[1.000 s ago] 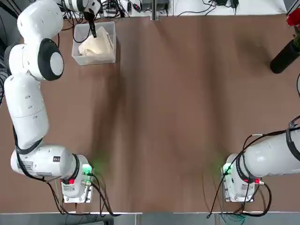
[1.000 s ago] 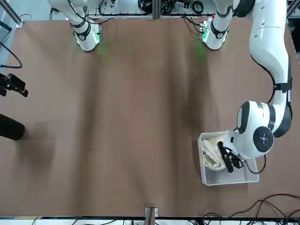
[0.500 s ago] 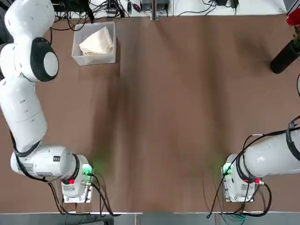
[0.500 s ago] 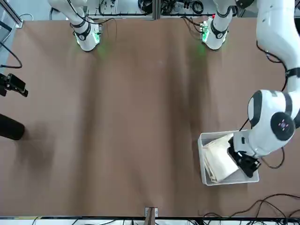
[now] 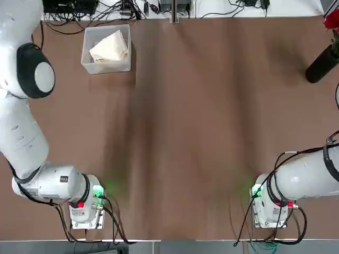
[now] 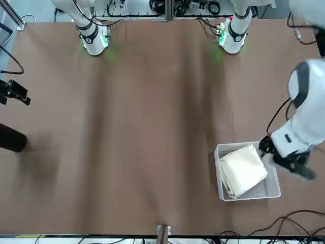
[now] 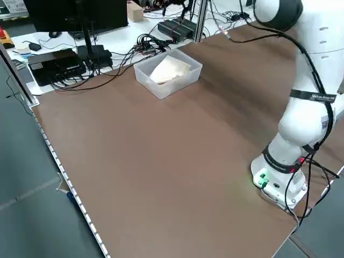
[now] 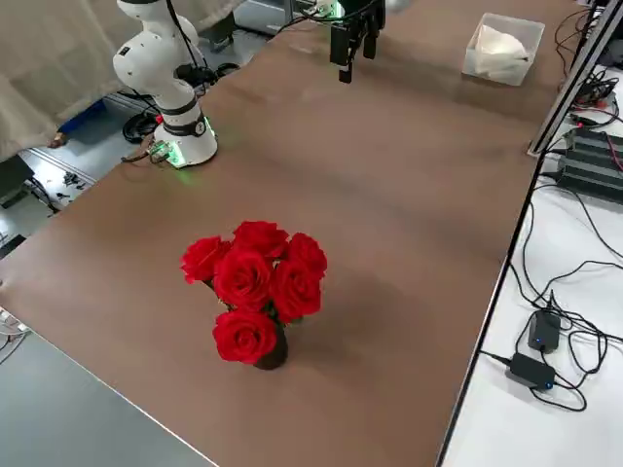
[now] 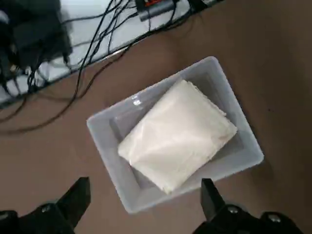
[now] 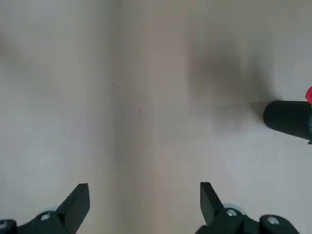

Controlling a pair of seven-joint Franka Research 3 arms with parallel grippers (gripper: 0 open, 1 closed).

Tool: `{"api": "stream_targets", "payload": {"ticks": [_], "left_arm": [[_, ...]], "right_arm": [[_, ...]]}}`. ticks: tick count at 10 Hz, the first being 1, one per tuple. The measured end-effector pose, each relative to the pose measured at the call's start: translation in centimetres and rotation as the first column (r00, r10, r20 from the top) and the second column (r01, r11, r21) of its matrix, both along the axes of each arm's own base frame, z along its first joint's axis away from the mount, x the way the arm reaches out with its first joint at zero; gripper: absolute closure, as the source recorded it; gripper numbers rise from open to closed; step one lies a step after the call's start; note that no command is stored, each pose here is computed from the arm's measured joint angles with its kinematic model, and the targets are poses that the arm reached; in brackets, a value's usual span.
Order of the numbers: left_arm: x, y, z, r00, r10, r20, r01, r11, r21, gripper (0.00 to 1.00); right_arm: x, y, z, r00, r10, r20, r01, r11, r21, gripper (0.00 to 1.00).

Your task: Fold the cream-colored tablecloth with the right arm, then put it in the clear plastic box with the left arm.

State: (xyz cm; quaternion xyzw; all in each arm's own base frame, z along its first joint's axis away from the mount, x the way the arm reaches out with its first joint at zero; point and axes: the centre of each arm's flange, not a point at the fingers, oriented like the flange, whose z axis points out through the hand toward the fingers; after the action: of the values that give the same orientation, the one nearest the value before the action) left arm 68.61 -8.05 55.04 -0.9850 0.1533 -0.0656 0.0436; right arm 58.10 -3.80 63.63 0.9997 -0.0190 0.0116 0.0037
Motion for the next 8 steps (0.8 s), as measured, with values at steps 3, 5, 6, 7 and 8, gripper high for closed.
{"api": "stream_targets", "payload": {"ticks": [3,5,6,7,8], "left_arm": [[-4.5,1.3,4.8,0.978,0.186,-0.098,-0.194,0.978,-0.074,0.0],[-7.4,3.4,5.8,0.966,0.224,-0.126,-0.237,0.967,-0.095,0.0],[-9.6,4.1,6.2,0.962,0.237,-0.136,-0.25,0.964,-0.093,0.0],[-12.0,4.6,6.5,0.96,0.245,-0.138,-0.259,0.962,-0.092,0.0],[-13.4,5.0,6.5,0.96,0.25,-0.123,-0.263,0.96,-0.097,0.0]], "right_arm": [[0.0,0.0,0.0,1.0,0.0,0.0,0.0,1.0,0.0,0.0],[0.0,0.0,0.0,1.0,0.0,0.0,0.0,1.0,0.0,0.0],[0.0,0.0,0.0,1.0,0.0,0.0,0.0,1.0,0.0,0.0],[0.0,0.0,0.0,1.0,0.0,0.0,0.0,1.0,0.0,0.0],[0.0,0.0,0.0,1.0,0.0,0.0,0.0,1.0,0.0,0.0]]}}
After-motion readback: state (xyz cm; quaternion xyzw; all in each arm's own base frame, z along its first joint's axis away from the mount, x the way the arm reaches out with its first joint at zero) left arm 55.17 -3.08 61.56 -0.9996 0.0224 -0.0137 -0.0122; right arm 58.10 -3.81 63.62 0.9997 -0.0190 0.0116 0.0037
